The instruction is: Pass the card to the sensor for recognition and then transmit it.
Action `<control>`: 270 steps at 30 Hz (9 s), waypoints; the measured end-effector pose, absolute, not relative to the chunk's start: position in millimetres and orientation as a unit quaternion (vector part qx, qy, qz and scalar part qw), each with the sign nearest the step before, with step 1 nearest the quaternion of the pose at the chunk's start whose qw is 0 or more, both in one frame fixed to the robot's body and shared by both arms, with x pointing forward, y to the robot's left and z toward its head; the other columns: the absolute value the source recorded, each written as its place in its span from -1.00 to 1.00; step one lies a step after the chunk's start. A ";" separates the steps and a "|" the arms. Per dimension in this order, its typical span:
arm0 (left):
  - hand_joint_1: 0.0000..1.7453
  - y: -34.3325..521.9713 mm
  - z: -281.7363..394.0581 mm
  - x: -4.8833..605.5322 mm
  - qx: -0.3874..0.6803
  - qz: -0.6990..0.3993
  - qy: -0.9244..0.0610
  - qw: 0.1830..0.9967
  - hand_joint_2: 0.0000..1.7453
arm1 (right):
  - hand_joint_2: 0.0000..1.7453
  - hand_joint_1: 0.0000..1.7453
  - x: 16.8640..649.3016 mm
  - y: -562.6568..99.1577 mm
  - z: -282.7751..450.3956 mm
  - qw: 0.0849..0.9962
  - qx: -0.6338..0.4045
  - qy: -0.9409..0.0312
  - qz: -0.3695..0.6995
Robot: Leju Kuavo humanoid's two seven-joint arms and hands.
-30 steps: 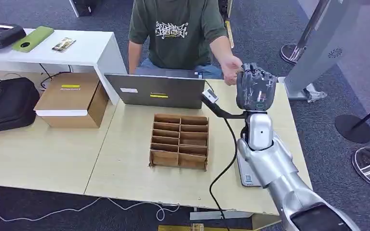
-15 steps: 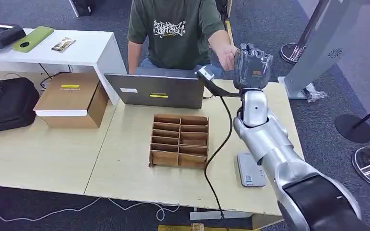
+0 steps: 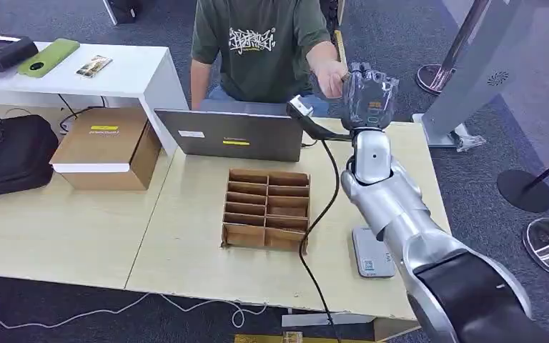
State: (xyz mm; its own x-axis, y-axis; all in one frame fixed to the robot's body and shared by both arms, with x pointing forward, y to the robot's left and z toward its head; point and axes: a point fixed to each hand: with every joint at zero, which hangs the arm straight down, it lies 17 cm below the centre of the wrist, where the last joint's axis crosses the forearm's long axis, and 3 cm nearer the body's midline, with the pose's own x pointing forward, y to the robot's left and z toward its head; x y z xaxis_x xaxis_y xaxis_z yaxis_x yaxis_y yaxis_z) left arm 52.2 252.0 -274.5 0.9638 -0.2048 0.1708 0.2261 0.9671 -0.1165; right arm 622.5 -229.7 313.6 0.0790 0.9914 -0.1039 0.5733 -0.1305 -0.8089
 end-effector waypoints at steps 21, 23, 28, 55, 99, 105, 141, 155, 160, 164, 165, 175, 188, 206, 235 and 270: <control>-1.00 251.6 -274.1 55.6 -0.068 -0.104 -0.080 0.989 -1.00 | 1.00 -1.00 622.6 -241.0 322.9 0.313 -0.654 -0.606 0.328; -1.00 251.6 -274.1 55.8 -0.069 -0.100 -0.081 0.989 -1.00 | 1.00 -1.00 620.5 -248.6 325.4 0.323 -0.648 -0.615 0.312; -1.00 251.5 -274.0 56.5 -0.069 -0.093 -0.081 0.990 -1.00 | 1.00 -1.00 611.1 -264.4 323.6 0.336 -0.642 -0.627 0.285; -1.00 238.9 -273.6 43.3 -0.086 -0.036 -0.073 0.993 -1.00 | 1.00 -1.00 461.8 -335.6 252.2 0.345 -0.676 -0.605 0.242; -1.00 229.2 -271.7 47.1 -0.095 0.011 -0.087 0.992 -1.00 | 1.00 -1.00 332.5 -288.1 185.9 0.440 -0.617 -0.524 0.389; -1.00 226.7 -271.7 45.4 -0.095 0.018 -0.086 0.992 -1.00 | 1.00 -1.00 326.5 -262.0 164.4 0.451 -0.585 -0.518 0.430; -1.00 229.5 -271.9 51.2 -0.092 0.014 -0.081 0.992 -1.00 | 1.00 -1.00 385.9 -104.4 68.1 0.477 -0.432 -0.568 0.514; -1.00 229.2 -271.5 52.8 -0.094 0.024 -0.082 0.992 -1.00 | 1.00 -1.00 404.9 -66.7 45.8 0.442 -0.411 -0.568 0.560; -1.00 228.9 -271.4 52.3 -0.095 0.026 -0.081 0.992 -1.00 | 1.00 -1.00 403.8 -60.2 39.4 0.434 -0.407 -0.565 0.571; -1.00 229.5 -271.3 52.5 -0.095 0.027 -0.082 0.992 -1.00 | 1.00 -1.00 401.5 -58.1 34.5 0.433 -0.405 -0.562 0.577; -1.00 229.8 -271.3 52.5 -0.095 0.027 -0.081 0.992 -1.00 | 1.00 -1.00 401.2 -58.4 33.6 0.434 -0.405 -0.560 0.578; -1.00 236.0 -271.9 52.6 -0.090 0.028 -0.082 0.992 -1.00 | 1.00 -1.00 401.5 -61.1 33.5 0.429 -0.416 -0.555 0.578; -1.00 239.8 -272.2 52.3 -0.088 0.028 -0.082 0.992 -1.00 | 1.00 -1.00 406.5 -63.9 58.4 0.417 -0.430 -0.583 0.549; -1.00 247.0 -273.3 47.0 -0.082 -0.014 -0.078 0.994 -1.00 | 1.00 -1.00 453.2 -113.7 97.2 0.405 -0.469 -0.616 0.487; -1.00 250.6 -273.3 48.2 -0.080 0.002 -0.079 0.994 -1.00 | 1.00 -1.00 442.0 -145.6 52.5 0.491 -0.464 -0.536 0.507; -1.00 234.4 -272.0 49.6 -0.092 0.016 -0.080 0.993 -1.00 | 1.00 -1.00 411.6 -59.8 58.3 0.457 -0.400 -0.584 0.538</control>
